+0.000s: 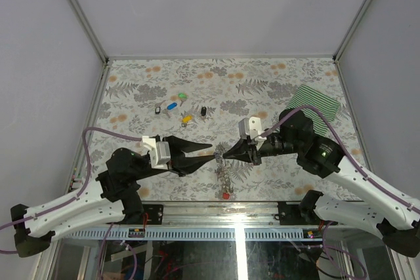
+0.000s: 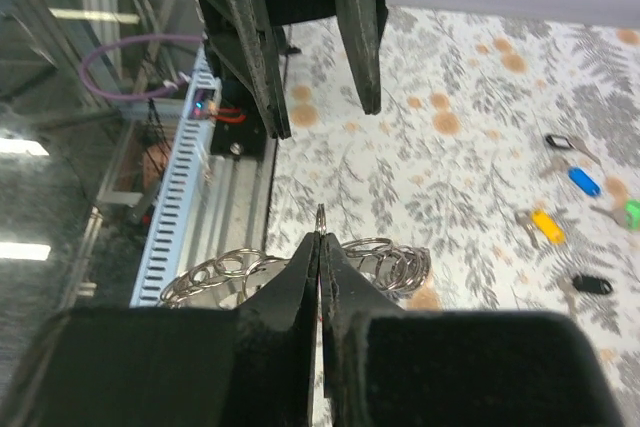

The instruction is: Put the keys on the keyring

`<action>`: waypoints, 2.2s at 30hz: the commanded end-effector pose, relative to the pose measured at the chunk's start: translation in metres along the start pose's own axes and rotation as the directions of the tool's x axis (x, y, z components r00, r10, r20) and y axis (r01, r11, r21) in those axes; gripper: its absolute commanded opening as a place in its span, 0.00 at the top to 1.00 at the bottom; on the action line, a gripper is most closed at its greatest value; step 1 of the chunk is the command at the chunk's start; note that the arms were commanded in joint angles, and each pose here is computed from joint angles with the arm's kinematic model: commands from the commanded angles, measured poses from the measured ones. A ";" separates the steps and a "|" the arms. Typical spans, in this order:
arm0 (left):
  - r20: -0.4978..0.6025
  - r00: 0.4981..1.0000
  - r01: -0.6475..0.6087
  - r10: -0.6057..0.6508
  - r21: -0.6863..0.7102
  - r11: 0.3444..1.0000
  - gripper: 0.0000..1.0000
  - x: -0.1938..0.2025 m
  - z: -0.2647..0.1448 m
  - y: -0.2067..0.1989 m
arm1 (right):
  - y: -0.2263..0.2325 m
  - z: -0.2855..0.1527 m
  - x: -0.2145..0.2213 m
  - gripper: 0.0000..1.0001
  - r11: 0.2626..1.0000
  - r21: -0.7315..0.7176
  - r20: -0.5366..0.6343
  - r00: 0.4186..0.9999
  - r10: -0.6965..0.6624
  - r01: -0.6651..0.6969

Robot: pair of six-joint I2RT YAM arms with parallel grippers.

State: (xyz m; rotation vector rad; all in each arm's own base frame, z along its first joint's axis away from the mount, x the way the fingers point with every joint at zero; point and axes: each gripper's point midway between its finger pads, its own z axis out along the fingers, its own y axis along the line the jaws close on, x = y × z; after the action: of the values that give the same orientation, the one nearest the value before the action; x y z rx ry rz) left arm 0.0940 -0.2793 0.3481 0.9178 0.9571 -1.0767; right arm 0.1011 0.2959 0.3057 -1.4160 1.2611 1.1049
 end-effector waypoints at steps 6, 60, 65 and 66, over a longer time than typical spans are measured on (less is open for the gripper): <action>-0.156 0.983 0.081 -0.097 -0.106 0.991 0.59 0.020 -0.002 0.014 | -0.018 -0.016 -0.013 1.00 0.984 0.094 -0.078 0.986 -0.144 0.151; -0.386 0.922 0.055 -0.025 0.067 0.996 0.80 0.072 0.028 0.001 | -0.017 -0.007 0.005 1.00 0.991 0.010 -0.169 0.977 -0.131 0.135; -0.423 0.906 0.056 -0.001 0.117 0.992 0.91 0.077 0.024 -0.006 | -0.017 -0.007 0.002 1.00 0.991 0.010 -0.161 0.978 -0.133 0.137; -0.430 0.903 0.058 0.000 0.122 0.991 0.93 0.078 0.024 -0.006 | -0.016 -0.007 0.002 1.00 0.991 0.008 -0.160 0.978 -0.132 0.135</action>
State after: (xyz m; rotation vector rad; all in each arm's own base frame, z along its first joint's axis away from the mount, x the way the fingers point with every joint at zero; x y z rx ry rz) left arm 0.1150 -0.3222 0.2637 1.2367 1.3485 -0.9725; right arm 0.1191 0.2784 0.2677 -1.6100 1.4033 0.8751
